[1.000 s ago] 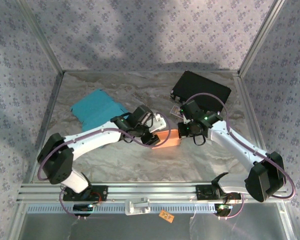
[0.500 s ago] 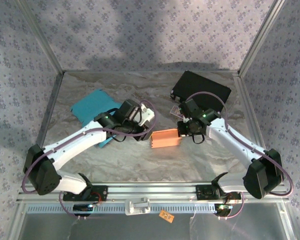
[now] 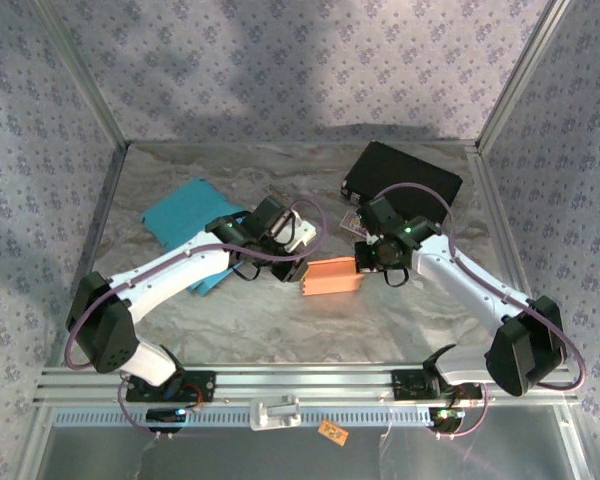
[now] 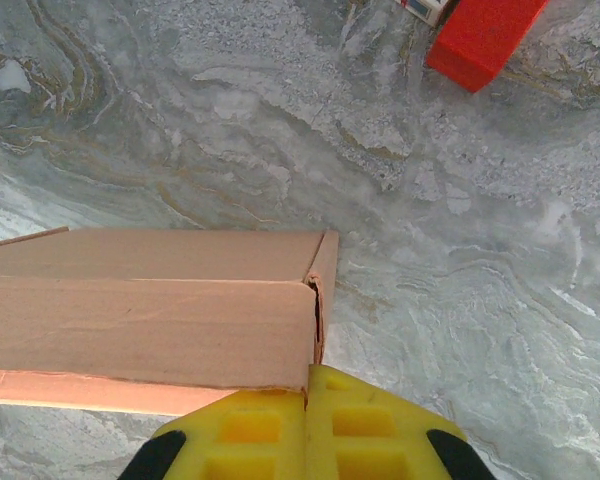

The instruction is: Fold the paper box

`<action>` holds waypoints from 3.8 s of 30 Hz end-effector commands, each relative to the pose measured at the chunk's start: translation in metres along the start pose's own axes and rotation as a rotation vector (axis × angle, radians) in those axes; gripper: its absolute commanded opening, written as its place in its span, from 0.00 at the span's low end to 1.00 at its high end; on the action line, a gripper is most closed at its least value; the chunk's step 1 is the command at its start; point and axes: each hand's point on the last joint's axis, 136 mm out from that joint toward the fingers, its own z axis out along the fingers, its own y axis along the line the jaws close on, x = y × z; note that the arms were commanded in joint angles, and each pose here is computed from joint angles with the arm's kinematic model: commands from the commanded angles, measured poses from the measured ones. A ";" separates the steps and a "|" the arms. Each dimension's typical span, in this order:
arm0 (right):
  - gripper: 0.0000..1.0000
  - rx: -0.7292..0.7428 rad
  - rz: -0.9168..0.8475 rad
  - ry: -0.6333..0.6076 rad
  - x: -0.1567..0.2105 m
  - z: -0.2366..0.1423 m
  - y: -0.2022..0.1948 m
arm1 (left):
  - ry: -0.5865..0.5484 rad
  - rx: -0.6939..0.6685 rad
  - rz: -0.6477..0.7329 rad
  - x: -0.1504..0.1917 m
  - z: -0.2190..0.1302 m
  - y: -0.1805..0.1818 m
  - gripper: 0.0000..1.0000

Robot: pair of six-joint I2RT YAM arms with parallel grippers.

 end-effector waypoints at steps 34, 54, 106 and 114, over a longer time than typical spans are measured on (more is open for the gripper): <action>0.00 0.034 0.042 0.014 -0.001 -0.003 -0.005 | 0.028 -0.016 -0.103 -0.016 0.019 0.002 0.06; 0.00 0.019 0.101 -0.004 0.004 0.002 0.009 | 0.052 -0.084 -0.533 -0.019 0.024 0.001 0.03; 0.00 0.012 0.081 -0.025 0.008 0.002 0.006 | 0.083 -0.122 -0.503 0.002 0.026 0.022 0.02; 0.00 -0.004 0.068 -0.034 0.013 0.005 0.006 | 0.042 -0.110 -0.548 0.015 0.038 0.024 0.02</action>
